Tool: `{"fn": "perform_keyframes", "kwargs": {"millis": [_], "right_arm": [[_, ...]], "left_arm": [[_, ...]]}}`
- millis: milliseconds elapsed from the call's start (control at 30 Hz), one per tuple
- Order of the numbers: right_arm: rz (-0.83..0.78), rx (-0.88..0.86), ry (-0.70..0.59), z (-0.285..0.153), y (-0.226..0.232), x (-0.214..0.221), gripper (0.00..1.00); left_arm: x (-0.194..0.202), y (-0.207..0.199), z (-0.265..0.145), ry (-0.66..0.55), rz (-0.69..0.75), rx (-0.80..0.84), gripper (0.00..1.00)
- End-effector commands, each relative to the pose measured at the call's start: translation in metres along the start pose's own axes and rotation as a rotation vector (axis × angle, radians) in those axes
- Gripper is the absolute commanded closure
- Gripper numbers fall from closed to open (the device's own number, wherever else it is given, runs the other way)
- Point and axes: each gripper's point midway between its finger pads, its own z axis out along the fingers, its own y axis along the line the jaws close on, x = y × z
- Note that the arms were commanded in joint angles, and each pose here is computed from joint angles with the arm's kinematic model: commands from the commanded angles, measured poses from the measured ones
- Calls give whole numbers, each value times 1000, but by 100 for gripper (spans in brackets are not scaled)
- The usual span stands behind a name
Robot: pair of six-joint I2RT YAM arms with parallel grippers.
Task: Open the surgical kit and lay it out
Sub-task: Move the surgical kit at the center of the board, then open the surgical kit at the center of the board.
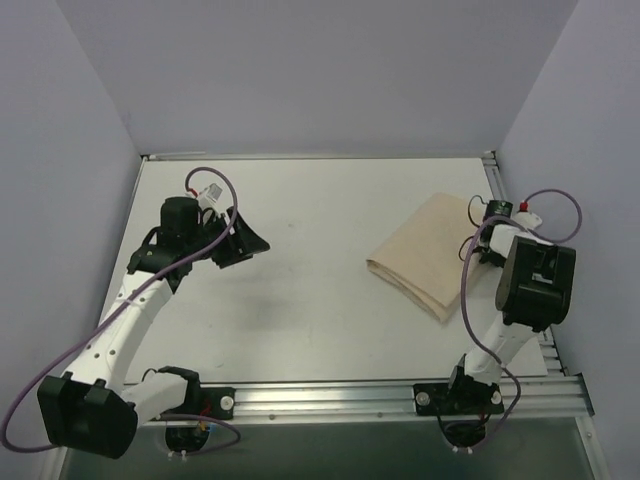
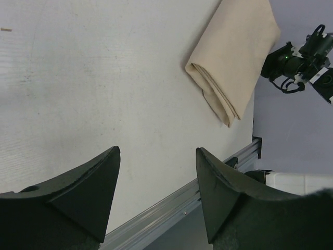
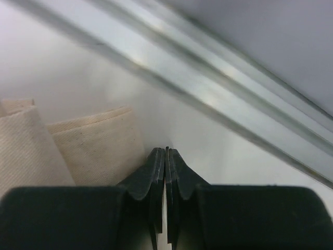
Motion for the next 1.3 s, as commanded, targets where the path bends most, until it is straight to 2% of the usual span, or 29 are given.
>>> {"fn": "perform_keyframes", "kwargs": {"millis": [0,100,233,300,333,400,433,500,567,633,700,800,933,1000,1267], "right_arm": [[-200,-230,182,-5,71,55,100],[-319,-272,232,-17,105,84,100],[-340,-419,241,-58,151,70,100],[-348,-425,241,-69,149,54,94],[-335,-411,213,-75,151,35,83],[-324,-399,225,-82,135,18,71],[-311,-405,223,-87,130,11,54],[-294,-444,243,-106,114,1,40],[-263,-468,258,-117,98,-6,31],[-256,-612,261,-150,97,-5,21],[-279,-801,325,-180,109,19,21],[-308,-913,321,-198,117,36,24],[-323,-974,383,-198,116,60,25],[-346,-966,400,-189,118,68,28],[-380,-951,387,-173,123,74,33]], "left_arm": [[-12,-4,2,-19,0,-41,31],[-6,-4,3,32,-45,-78,32],[-9,-4,-7,75,-59,-158,30],[-15,-11,-14,80,-40,-173,26],[-15,-9,-13,93,-42,-184,25],[-17,-10,-13,109,-9,-189,18],[-16,-7,-9,129,-5,-202,18],[-17,-5,-8,149,27,-216,16],[-17,-3,-6,178,38,-223,16],[-19,-8,-6,181,65,-203,15],[-19,-10,-5,186,87,-184,15],[-18,-9,-5,194,102,-184,15],[-13,-5,-1,219,98,-185,15],[-11,-3,1,222,91,-190,15],[-19,-7,-1,213,111,-198,15]]}}
